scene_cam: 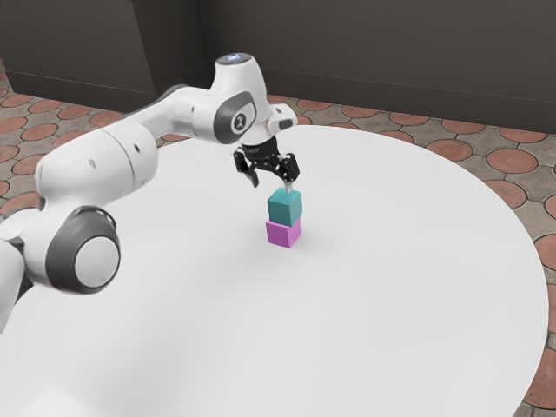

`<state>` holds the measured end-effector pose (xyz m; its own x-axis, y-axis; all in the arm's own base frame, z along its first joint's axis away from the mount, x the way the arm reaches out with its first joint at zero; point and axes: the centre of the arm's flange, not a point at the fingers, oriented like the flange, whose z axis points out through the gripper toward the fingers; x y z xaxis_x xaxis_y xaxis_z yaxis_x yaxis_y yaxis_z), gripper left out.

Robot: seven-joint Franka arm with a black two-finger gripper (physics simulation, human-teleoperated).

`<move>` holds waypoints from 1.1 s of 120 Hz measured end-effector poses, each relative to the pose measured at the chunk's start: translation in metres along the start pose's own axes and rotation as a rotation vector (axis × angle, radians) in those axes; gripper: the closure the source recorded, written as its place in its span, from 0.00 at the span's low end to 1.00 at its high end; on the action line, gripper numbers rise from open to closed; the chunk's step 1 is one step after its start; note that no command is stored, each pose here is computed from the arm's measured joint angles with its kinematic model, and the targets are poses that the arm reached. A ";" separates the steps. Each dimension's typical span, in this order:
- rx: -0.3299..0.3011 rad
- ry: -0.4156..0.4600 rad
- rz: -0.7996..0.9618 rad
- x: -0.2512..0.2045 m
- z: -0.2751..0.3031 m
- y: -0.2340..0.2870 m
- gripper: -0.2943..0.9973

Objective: Pick up the blue block with one arm, and put the blue block on the table with one arm

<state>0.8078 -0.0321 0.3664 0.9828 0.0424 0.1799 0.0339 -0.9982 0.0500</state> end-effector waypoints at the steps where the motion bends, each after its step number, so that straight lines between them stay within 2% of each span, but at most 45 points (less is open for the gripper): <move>1: 0.000 0.005 0.001 0.001 0.001 0.000 0.25; 34: 0.007 0.116 0.051 0.010 0.019 0.006 0.25; 96: 0.002 0.080 0.084 -0.001 0.056 0.006 0.27; 132: 0.002 0.071 0.093 -0.003 0.064 0.005 0.41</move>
<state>0.8166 -0.0400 0.3037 0.9664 -0.0473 0.2526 -0.0560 -0.9981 0.0275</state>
